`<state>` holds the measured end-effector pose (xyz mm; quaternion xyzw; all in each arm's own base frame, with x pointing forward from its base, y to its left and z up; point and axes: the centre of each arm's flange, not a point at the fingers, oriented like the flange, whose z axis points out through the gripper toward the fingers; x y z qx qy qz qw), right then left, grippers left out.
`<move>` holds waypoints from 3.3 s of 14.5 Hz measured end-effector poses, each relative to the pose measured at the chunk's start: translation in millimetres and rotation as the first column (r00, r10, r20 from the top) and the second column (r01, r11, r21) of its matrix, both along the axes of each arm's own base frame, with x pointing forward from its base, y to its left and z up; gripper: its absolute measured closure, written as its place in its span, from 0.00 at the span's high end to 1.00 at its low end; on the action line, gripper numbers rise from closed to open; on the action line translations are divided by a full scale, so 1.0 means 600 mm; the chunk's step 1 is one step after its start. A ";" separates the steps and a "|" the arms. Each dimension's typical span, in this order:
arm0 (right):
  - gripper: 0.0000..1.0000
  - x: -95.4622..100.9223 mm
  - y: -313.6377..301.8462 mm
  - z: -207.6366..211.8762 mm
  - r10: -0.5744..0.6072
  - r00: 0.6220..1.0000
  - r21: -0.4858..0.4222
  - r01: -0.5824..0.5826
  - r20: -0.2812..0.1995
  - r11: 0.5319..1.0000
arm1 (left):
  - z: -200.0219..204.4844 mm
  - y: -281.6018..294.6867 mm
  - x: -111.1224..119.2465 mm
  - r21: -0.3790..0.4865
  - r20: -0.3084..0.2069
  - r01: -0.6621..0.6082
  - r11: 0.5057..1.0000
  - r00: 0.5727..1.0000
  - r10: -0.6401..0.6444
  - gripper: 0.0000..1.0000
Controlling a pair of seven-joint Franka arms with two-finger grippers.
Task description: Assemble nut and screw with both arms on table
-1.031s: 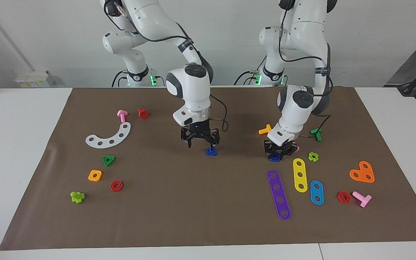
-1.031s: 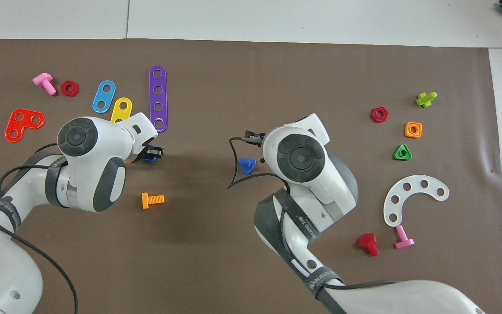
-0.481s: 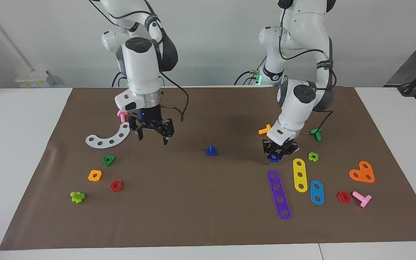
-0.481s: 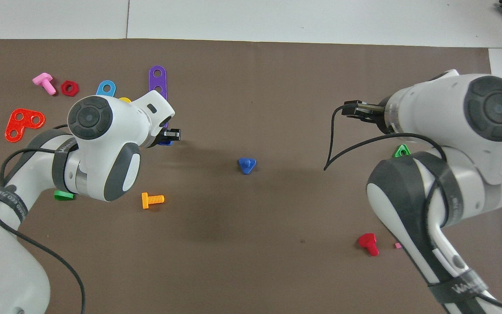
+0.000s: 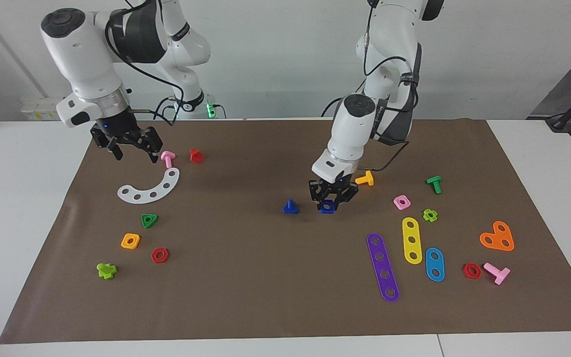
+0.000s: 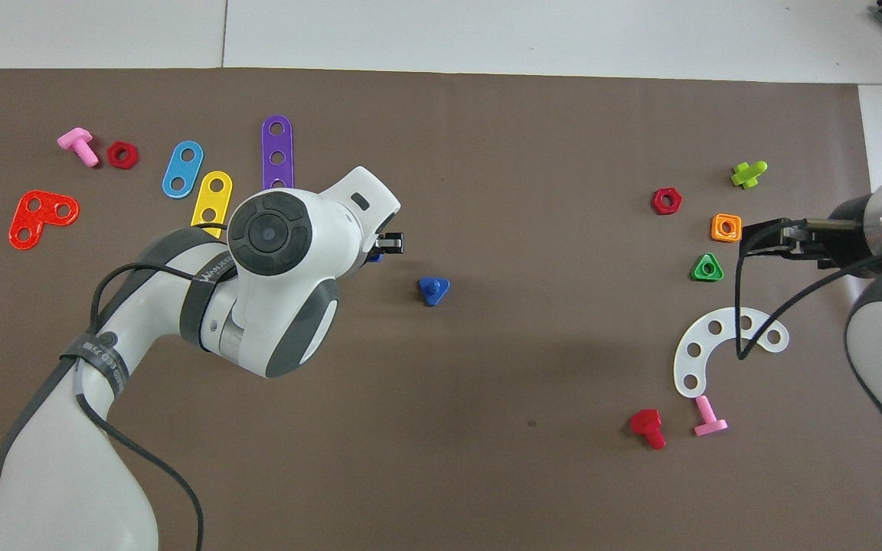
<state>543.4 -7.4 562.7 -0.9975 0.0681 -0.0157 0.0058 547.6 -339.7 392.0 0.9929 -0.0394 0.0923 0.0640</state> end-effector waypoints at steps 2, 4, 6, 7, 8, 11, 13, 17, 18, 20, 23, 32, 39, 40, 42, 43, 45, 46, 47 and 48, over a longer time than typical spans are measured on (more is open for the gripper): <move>1.00 -0.011 -0.021 0.013 0.007 1.000 0.002 -0.007 -0.021 1.000 | -0.001 -0.034 -0.020 -0.004 -0.003 0.017 1.000 1.000 -0.017 0.46; 1.00 -0.015 -0.030 0.050 0.027 0.999 0.003 -0.027 -0.045 1.000 | -0.003 -0.060 -0.029 -0.009 -0.003 0.029 1.000 1.000 -0.029 0.46; 1.00 -0.009 -0.027 0.091 0.043 0.998 -0.004 -0.043 -0.048 0.999 | -0.010 -0.077 -0.033 -0.009 -0.006 0.042 0.999 0.999 -0.042 0.46; 1.00 -0.004 -0.024 0.100 0.048 0.998 -0.009 -0.048 -0.045 0.999 | -0.015 -0.084 -0.037 -0.008 -0.009 0.049 0.999 0.999 -0.049 0.46; 1.00 0.002 -0.020 0.102 0.052 0.998 -0.014 -0.053 -0.043 0.998 | -0.021 -0.089 -0.039 -0.008 -0.011 0.054 0.999 0.998 -0.054 0.46; 1.00 0.014 -0.015 0.090 0.058 0.997 -0.020 -0.060 -0.055 0.998 | -0.040 -0.099 -0.039 -0.015 -0.004 0.060 0.998 0.998 -0.060 0.46; 1.00 0.015 -0.015 0.090 0.062 0.997 -0.023 -0.063 -0.056 0.998 | -0.049 -0.108 -0.044 -0.015 -0.006 0.069 0.997 0.998 -0.069 0.46; 1.00 0.011 -0.010 0.120 0.078 0.996 -0.025 -0.079 -0.043 0.997 | -0.051 -0.123 -0.057 -0.015 -0.009 0.086 0.996 0.996 -0.086 0.46; 1.00 0.011 -0.009 0.124 0.080 0.996 -0.025 -0.081 -0.040 0.996 | -0.052 -0.125 -0.060 -0.014 -0.010 0.089 0.996 0.996 -0.089 0.46; 1.00 0.011 -0.006 0.124 0.083 0.996 -0.025 -0.084 -0.040 0.996 | -0.057 -0.125 -0.063 -0.011 -0.015 0.091 0.996 0.996 -0.091 0.46; 1.00 0.012 0.003 0.119 0.092 0.995 -0.024 -0.094 -0.046 0.995 | -0.063 -0.125 -0.065 -0.014 -0.010 0.091 0.996 0.996 -0.091 0.46; 1.00 0.010 0.006 0.110 0.095 0.993 -0.022 -0.097 -0.064 0.995 | -0.083 -0.120 -0.073 -0.023 0.003 0.092 0.995 0.996 -0.092 0.51; 1.00 0.010 0.006 0.109 0.095 0.993 -0.022 -0.097 -0.065 0.995 | -0.033 -0.122 -0.073 -0.029 0.022 0.094 0.995 0.995 -0.093 1.00; 1.00 0.010 0.006 0.109 0.095 0.993 -0.022 -0.097 -0.065 0.995 | -0.010 -0.108 -0.072 -0.015 0.009 0.087 0.996 0.996 -0.087 1.00; 1.00 0.010 0.006 0.109 0.095 0.993 -0.022 -0.097 -0.065 0.995 | 0.033 -0.066 -0.063 0.017 -0.013 0.098 0.995 0.995 -0.098 1.00; 1.00 0.010 0.006 0.109 0.095 0.993 -0.022 -0.097 -0.065 0.995 | 0.051 -0.042 -0.057 0.032 -0.023 0.107 0.994 0.994 -0.106 1.00; 1.00 0.010 0.006 0.109 0.095 0.993 -0.022 -0.097 -0.065 0.995 | 0.079 0.011 -0.046 0.061 -0.059 0.093 0.994 0.994 -0.089 1.00; 1.00 0.010 0.006 0.109 0.095 0.993 -0.022 -0.097 -0.065 0.995 | 0.089 0.038 -0.040 0.074 -0.079 0.076 0.994 0.994 -0.071 1.00; 1.00 0.010 0.006 0.109 0.095 0.993 -0.022 -0.097 -0.065 0.995 | 0.098 0.065 -0.035 0.085 -0.098 0.059 0.995 0.994 -0.050 1.00; 1.00 0.010 0.006 0.109 0.095 0.993 -0.022 -0.097 -0.065 0.995 | 0.107 0.090 -0.031 0.095 -0.116 0.041 0.995 0.993 -0.030 1.00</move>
